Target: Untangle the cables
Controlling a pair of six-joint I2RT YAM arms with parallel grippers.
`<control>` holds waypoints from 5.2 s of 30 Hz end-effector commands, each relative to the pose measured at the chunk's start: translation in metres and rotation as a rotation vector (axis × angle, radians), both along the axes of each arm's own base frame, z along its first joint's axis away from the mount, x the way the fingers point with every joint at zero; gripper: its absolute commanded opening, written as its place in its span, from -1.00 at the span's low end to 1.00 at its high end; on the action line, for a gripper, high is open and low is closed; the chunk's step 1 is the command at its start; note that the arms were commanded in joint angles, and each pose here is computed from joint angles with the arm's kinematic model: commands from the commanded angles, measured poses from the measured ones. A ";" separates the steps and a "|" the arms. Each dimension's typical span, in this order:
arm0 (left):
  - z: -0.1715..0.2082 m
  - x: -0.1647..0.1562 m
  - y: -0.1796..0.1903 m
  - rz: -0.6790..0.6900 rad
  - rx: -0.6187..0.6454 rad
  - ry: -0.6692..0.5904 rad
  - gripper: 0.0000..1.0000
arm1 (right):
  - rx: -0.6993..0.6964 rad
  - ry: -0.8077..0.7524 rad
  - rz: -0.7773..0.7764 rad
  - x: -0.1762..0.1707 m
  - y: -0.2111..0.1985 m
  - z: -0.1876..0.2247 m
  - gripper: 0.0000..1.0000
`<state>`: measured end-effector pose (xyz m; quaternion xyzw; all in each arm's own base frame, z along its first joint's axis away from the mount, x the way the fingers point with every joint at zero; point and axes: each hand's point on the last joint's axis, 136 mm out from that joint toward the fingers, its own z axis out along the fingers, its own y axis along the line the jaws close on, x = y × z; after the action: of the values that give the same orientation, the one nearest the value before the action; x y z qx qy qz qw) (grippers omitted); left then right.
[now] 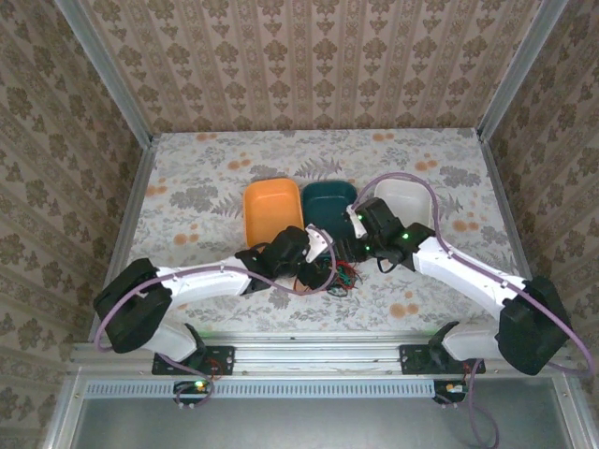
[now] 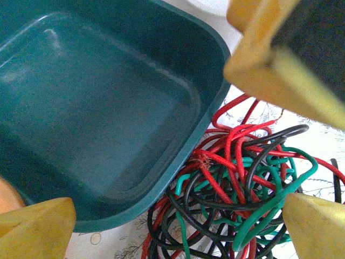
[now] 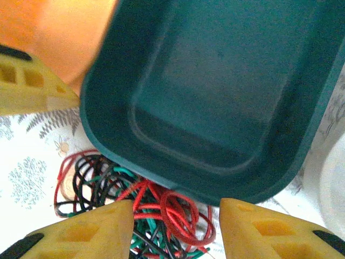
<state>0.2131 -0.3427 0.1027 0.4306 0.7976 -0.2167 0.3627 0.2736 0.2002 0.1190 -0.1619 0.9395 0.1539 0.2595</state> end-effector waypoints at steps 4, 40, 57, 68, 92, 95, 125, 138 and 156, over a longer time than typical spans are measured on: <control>0.011 0.002 -0.018 -0.061 -0.050 0.019 1.00 | -0.031 0.127 -0.011 -0.015 -0.001 -0.031 -0.08; -0.061 -0.004 -0.038 -0.158 0.078 0.151 -0.19 | 0.223 -0.360 -0.216 0.014 -0.029 0.163 -1.00; -0.070 -0.004 -0.029 -0.129 0.118 0.132 -0.20 | 0.414 -0.799 -0.442 0.007 -0.095 0.311 -1.00; -0.052 -0.004 -0.028 -0.122 0.092 0.092 0.07 | 0.268 -0.868 -0.601 0.034 -0.147 0.331 -1.00; 0.097 0.092 0.064 0.544 -0.412 -0.103 0.76 | 0.031 -0.113 -0.896 0.082 -0.183 0.007 -1.00; 0.088 0.087 0.062 0.537 -0.390 -0.078 0.76 | -0.012 -0.019 -0.895 0.074 -0.179 -0.023 -1.00; 0.043 0.051 0.023 0.262 -0.113 -0.029 0.89 | 0.160 -0.037 -0.110 0.012 -0.024 0.044 0.62; 0.016 0.011 0.020 0.091 0.014 0.029 0.90 | -0.038 0.055 -0.226 -0.028 -0.045 -0.019 -0.02; 0.006 -0.020 -0.037 -0.155 0.083 0.006 0.86 | -0.101 0.250 -0.470 -0.035 -0.086 -0.071 -0.09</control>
<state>0.1950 -0.3699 0.1017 0.4877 0.7857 -0.2026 0.3221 0.2459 0.1190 0.0619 0.0491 0.9791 0.0676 0.1853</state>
